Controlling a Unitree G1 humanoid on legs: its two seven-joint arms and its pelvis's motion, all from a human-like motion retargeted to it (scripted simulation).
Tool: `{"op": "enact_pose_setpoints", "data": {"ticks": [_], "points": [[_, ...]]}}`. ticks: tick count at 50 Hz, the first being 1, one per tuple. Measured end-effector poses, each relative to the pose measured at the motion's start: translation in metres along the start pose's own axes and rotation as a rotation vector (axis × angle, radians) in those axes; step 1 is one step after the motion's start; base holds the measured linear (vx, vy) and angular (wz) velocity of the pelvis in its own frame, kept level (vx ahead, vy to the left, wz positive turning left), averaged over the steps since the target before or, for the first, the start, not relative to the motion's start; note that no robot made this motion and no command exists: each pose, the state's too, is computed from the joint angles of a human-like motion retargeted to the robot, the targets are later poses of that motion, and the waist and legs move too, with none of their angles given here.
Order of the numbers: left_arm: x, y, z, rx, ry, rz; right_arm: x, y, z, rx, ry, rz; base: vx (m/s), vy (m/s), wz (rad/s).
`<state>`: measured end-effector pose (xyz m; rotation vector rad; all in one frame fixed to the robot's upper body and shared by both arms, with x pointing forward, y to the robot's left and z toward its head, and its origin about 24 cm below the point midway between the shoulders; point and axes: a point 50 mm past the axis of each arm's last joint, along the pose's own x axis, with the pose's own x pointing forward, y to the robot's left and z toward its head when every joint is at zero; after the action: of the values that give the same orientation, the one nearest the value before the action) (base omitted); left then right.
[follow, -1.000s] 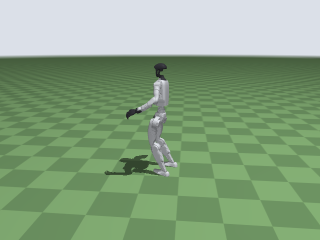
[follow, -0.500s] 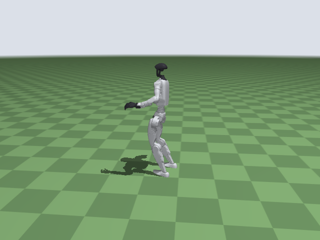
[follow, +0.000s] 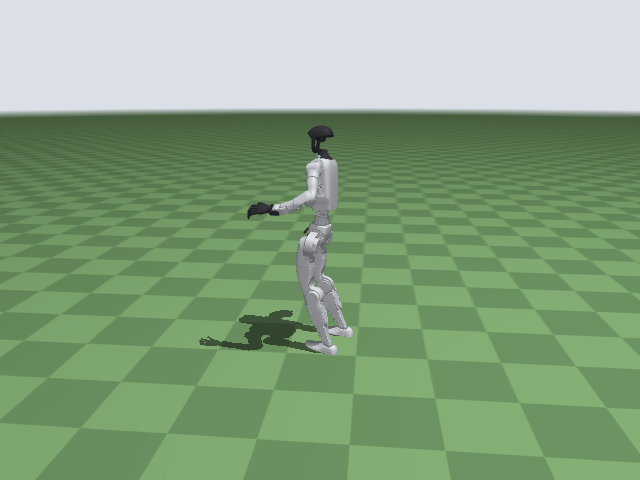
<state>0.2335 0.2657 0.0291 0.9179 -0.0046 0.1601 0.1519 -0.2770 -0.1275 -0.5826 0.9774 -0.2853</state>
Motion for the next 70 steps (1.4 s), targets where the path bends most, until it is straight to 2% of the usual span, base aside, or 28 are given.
{"op": "enact_pose_setpoints", "data": {"ticks": [16, 20, 22, 27, 30, 35, 40, 50, 55, 57, 60, 63, 65, 68, 70], "points": [[-0.036, -0.038, -0.066, -0.012, 0.340, -0.307, 0.002, 0.000, 0.013, 0.045, -0.048, 0.091, 0.00, 0.00, 0.00], [-0.072, -0.069, -0.084, -0.047, 0.487, -0.443, -0.004, 0.012, -0.003, 0.039, -0.010, 0.138, -0.08, 0.02, -0.04], [-0.069, -0.063, -0.093, -0.034, 0.526, -0.451, 0.002, -0.001, 0.011, 0.041, -0.047, 0.123, 0.06, 0.01, 0.00], [-0.108, -0.090, -0.107, -0.074, 0.688, -0.580, -0.001, 0.006, -0.001, 0.037, -0.012, 0.165, -0.04, 0.01, -0.01], [-0.108, -0.087, -0.115, -0.077, 0.743, -0.598, 0.004, -0.006, 0.012, 0.041, -0.039, 0.156, 0.04, 0.03, -0.02], [-0.145, -0.112, -0.116, -0.125, 0.860, -0.702, -0.002, 0.006, -0.006, 0.032, 0.011, 0.197, -0.02, 0.00, -0.01], [-0.139, -0.108, -0.120, -0.132, 0.881, -0.702, 0.004, -0.007, 0.006, 0.027, -0.017, 0.185, 0.00, 0.00, 0.00], [-0.154, -0.122, -0.115, -0.158, 0.910, -0.747, -0.003, 0.009, -0.010, -0.006, 0.026, 0.239, -0.02, 0.00, -0.01], [-0.134, -0.112, -0.117, -0.145, 0.874, -0.714, 0.002, -0.002, 0.003, -0.023, -0.007, 0.231, 0.02, 0.00, 0.01], [-0.148, -0.123, -0.112, -0.161, 0.887, -0.750, -0.003, 0.011, -0.011, -0.033, 0.026, 0.264, -0.10, 0.00, 0.00], [-0.133, -0.114, -0.114, -0.145, 0.856, -0.721, 0.002, 0.000, 0.000, -0.045, -0.004, 0.249, 0.04, 0.00, 0.01], [-0.148, -0.125, -0.110, -0.161, 0.868, -0.760, -0.005, 0.013, -0.013, -0.058, 0.031, 0.284, -0.06, 0.00, -0.01], [-0.132, -0.115, -0.113, -0.145, 0.842, -0.730, 0.001, 0.001, -0.001, -0.062, -0.001, 0.264, 0.09, 0.00, 0.03], [-0.148, -0.126, -0.109, -0.161, 0.858, -0.767, -0.005, 0.014, -0.015, -0.071, 0.033, 0.296, -0.04, 0.00, -0.01], [-0.132, -0.115, -0.112, -0.144, 0.834, -0.735, 0.001, 0.002, -0.002, -0.073, 0.002, 0.274, 0.09, 0.00, 0.02]]}}
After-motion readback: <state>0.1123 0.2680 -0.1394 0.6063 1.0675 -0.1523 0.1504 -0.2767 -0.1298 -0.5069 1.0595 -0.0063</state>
